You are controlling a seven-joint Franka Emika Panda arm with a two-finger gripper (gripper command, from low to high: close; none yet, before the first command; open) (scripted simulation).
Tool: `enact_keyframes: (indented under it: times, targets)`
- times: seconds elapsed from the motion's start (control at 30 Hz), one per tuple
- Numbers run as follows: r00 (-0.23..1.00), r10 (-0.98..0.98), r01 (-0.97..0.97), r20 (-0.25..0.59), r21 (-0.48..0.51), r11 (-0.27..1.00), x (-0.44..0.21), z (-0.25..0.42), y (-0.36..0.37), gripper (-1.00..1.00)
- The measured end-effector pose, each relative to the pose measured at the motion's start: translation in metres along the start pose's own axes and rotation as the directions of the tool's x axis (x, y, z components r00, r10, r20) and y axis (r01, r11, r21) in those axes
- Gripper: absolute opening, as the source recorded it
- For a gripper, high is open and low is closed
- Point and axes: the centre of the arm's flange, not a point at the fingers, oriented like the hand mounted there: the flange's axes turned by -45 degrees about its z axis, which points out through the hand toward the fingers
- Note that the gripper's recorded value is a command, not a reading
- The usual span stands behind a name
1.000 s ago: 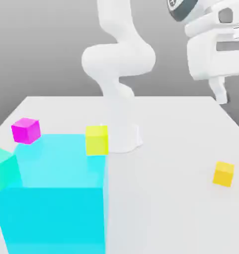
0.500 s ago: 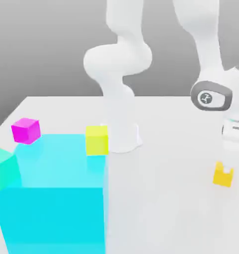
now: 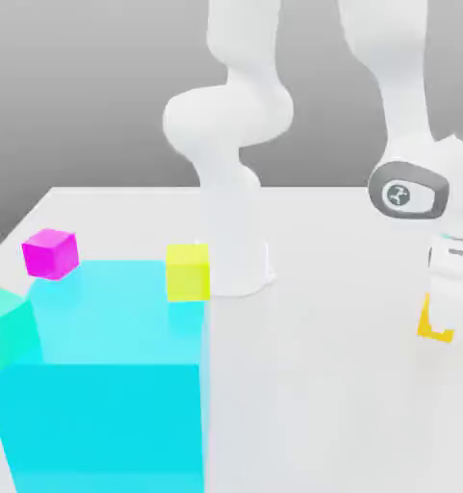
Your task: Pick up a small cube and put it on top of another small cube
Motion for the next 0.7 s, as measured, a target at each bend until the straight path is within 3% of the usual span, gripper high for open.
enact_keyframes:
  times: [0.17,0.3,0.5,0.7]
  targets:
    - [0.985,0.167,-0.169,-0.044,-0.057,0.984,-0.010,-0.054,0.126,-1.00]
    - [0.969,0.245,-0.246,-0.026,-0.096,0.964,-0.069,-0.109,0.223,-1.00]
    - [0.936,0.353,-0.350,0.002,-0.101,0.931,-0.193,-0.176,0.308,-1.00]
    - [0.887,0.462,-0.460,0.013,-0.055,0.886,-0.349,-0.228,0.333,-1.00]
